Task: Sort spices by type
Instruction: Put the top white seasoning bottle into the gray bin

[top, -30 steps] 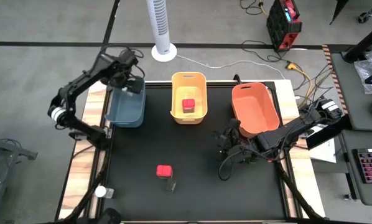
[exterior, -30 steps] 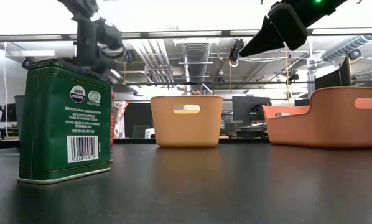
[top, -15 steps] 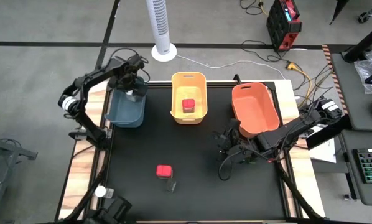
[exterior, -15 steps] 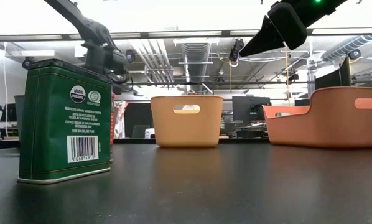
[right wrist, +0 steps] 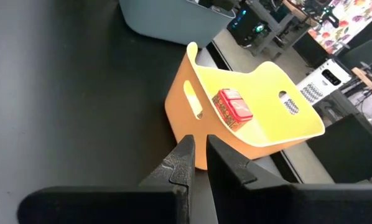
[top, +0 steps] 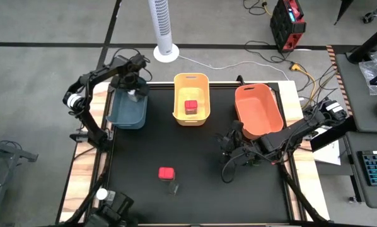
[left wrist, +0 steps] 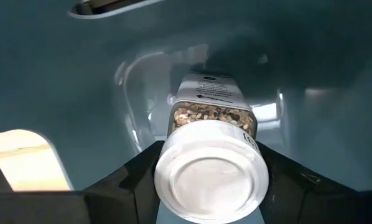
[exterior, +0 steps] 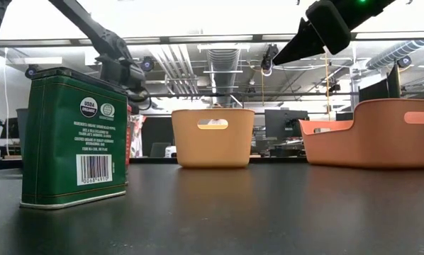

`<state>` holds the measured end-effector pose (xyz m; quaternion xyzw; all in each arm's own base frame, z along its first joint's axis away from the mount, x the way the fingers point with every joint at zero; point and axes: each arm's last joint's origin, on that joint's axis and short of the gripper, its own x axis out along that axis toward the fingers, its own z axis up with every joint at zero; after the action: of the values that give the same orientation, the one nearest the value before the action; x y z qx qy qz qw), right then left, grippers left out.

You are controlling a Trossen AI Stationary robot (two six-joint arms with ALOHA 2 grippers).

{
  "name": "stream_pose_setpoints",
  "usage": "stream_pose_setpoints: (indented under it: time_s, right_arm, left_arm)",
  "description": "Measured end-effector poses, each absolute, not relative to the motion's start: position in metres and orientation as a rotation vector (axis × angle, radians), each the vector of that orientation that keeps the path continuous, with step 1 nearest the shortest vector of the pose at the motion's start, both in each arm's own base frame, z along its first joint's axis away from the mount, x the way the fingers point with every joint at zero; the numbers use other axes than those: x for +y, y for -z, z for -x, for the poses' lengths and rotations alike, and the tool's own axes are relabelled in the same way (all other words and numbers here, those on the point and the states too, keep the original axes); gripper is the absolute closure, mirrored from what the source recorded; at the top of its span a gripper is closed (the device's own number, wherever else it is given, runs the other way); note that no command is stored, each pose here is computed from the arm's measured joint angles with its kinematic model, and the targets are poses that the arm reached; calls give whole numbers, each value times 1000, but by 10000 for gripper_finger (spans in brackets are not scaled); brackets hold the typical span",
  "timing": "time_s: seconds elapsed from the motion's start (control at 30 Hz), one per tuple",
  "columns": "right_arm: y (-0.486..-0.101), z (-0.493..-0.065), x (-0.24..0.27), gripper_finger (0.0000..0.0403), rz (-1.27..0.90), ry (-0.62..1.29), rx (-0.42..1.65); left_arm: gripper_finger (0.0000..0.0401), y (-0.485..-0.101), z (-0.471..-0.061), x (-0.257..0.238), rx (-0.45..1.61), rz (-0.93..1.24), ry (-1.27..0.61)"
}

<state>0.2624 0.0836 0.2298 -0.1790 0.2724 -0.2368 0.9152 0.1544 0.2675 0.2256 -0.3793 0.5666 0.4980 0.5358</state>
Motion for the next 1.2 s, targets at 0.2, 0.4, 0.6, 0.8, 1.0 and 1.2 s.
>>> stream_pose_setpoints:
  time_s: [0.2,0.4,0.6,0.8,1.0,1.2]
  right_arm:
    - [-230,-262,84,369,359,490,558]
    - [-230,-262,84,369,351,492,556]
    - [-230,-262,84,369,351,492,556]
    - [-230,-262,84,369,353,492,557]
    - [-229,-262,83,369,355,492,561]
    - [-229,-262,83,369,351,493,560]
  left_arm:
    - [171,-225,-155,268,1341,896,-1185]
    - [164,-224,-155,269,1336,886,-1179]
    - [167,-225,-155,269,1336,880,-1175]
    - [166,-235,-156,270,1304,877,-1188]
    - [166,-244,-156,270,1308,891,-1196]
    - [166,-259,-157,271,1305,870,-1183]
